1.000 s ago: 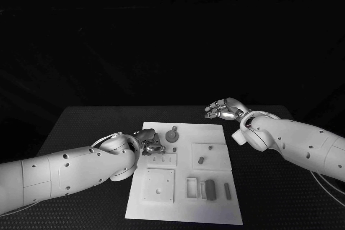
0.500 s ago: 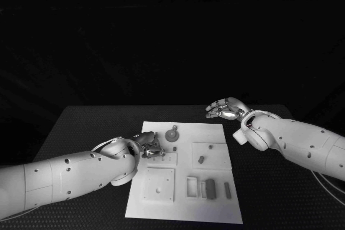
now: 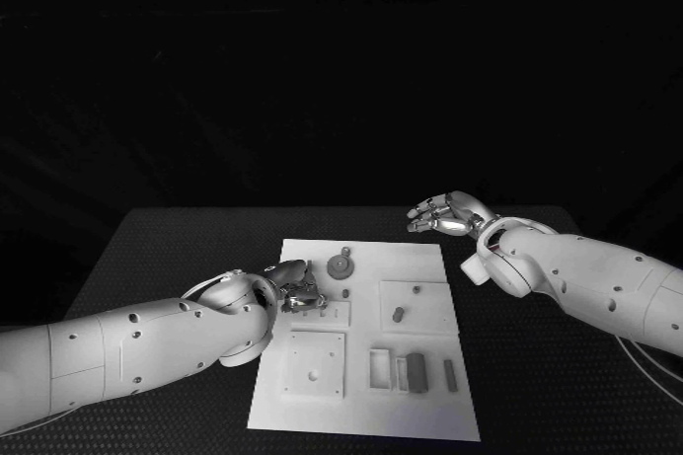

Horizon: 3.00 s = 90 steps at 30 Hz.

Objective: Assemble the parts on the task board

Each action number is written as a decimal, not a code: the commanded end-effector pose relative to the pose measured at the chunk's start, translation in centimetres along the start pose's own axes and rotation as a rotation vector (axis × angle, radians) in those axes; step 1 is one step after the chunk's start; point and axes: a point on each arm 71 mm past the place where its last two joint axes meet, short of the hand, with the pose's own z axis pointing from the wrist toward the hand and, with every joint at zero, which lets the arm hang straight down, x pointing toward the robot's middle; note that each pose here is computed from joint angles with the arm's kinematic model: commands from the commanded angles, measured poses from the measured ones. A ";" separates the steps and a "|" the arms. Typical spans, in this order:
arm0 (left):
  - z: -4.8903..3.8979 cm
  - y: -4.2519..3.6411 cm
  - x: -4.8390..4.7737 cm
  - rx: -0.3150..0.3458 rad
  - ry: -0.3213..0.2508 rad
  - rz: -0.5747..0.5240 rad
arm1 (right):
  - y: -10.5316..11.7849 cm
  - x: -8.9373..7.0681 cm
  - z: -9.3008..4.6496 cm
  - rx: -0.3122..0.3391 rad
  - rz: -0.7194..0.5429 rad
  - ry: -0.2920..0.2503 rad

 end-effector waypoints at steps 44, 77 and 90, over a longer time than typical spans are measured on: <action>0.11 -0.08 0.63 0.002 0.046 0.029 | 0.2 0.1 0.0 -0.009 -0.003 0.006; 0.19 0.24 0.49 -0.011 0.044 0.006 | 0.2 0.2 0.0 -0.008 -0.003 0.005; 0.23 0.40 0.46 -0.024 0.044 0.010 | 0.2 0.2 0.0 -0.008 -0.003 0.006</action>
